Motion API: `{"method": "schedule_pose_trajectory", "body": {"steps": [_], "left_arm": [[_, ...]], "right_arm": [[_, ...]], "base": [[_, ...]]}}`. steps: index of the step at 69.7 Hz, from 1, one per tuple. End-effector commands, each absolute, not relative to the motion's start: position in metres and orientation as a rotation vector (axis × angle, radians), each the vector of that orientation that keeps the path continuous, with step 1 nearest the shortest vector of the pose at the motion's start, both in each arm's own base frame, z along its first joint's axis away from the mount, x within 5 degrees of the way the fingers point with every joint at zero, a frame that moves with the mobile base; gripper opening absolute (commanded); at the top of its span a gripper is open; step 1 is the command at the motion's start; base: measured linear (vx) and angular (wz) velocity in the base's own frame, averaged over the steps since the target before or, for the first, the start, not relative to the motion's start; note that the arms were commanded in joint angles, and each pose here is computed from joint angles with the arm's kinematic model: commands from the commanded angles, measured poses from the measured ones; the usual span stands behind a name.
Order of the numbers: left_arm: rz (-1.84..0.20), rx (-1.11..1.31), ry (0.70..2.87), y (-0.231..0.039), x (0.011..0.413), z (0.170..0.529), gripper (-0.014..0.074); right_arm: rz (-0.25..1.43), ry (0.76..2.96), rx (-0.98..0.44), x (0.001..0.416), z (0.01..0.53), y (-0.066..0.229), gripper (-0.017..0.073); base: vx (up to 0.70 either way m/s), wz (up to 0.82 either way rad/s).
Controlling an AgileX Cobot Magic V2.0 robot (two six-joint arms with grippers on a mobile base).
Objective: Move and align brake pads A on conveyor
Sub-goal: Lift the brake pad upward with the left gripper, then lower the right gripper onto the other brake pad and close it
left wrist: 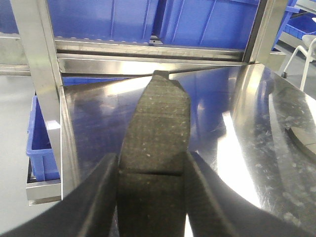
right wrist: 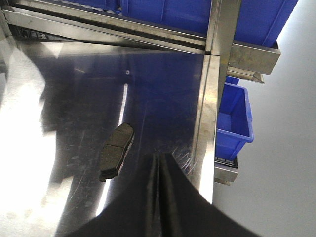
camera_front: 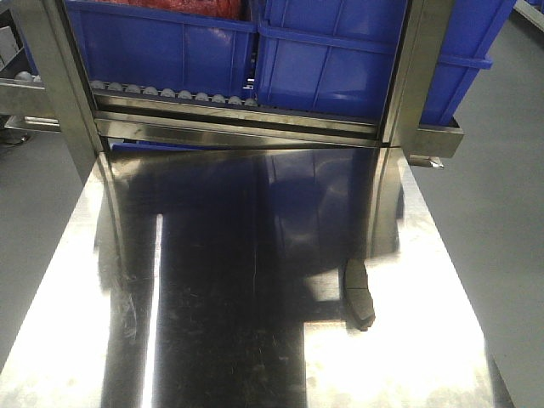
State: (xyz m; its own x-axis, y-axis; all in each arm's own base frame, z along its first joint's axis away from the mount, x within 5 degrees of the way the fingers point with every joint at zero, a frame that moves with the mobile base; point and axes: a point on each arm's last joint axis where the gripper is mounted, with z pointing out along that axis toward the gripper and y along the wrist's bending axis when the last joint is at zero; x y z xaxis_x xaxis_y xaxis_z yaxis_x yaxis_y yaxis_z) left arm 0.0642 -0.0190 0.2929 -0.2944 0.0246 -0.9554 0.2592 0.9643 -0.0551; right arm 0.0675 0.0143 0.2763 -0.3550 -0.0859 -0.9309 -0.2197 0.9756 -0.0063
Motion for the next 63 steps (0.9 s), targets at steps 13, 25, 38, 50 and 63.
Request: {"method": "schedule_pose_trajectory", "body": {"steps": [13,25,38,50,63], "left_arm": [[-0.253,0.194,1.753,-0.02,0.066,0.309,0.0104],[-0.253,0.194,1.753,-0.02,0.066,0.309,0.0104],[-0.253,0.194,1.753,-0.02,0.066,0.309,0.0104],[-0.253,0.194,1.753,-0.02,0.066,0.309,0.0104],[-0.253,0.194,1.753,-0.02,0.066,0.309,0.0104]], "right_arm": [[0.152,1.846,-0.216,0.07,0.29,0.015,0.0023],[0.144,1.844,-0.22,0.07,0.29,0.015,0.0208],[0.143,1.85,-0.22,0.07,0.29,0.015,0.0582],[0.148,1.823,-0.218,0.071,0.292,0.015,0.073],[0.175,1.755,-0.202,0.086,0.303,0.021,0.0714]], "base": [[0.0,0.0],[0.0,0.0],[0.0,0.0],[0.0,0.0],[0.0,0.0]]}}
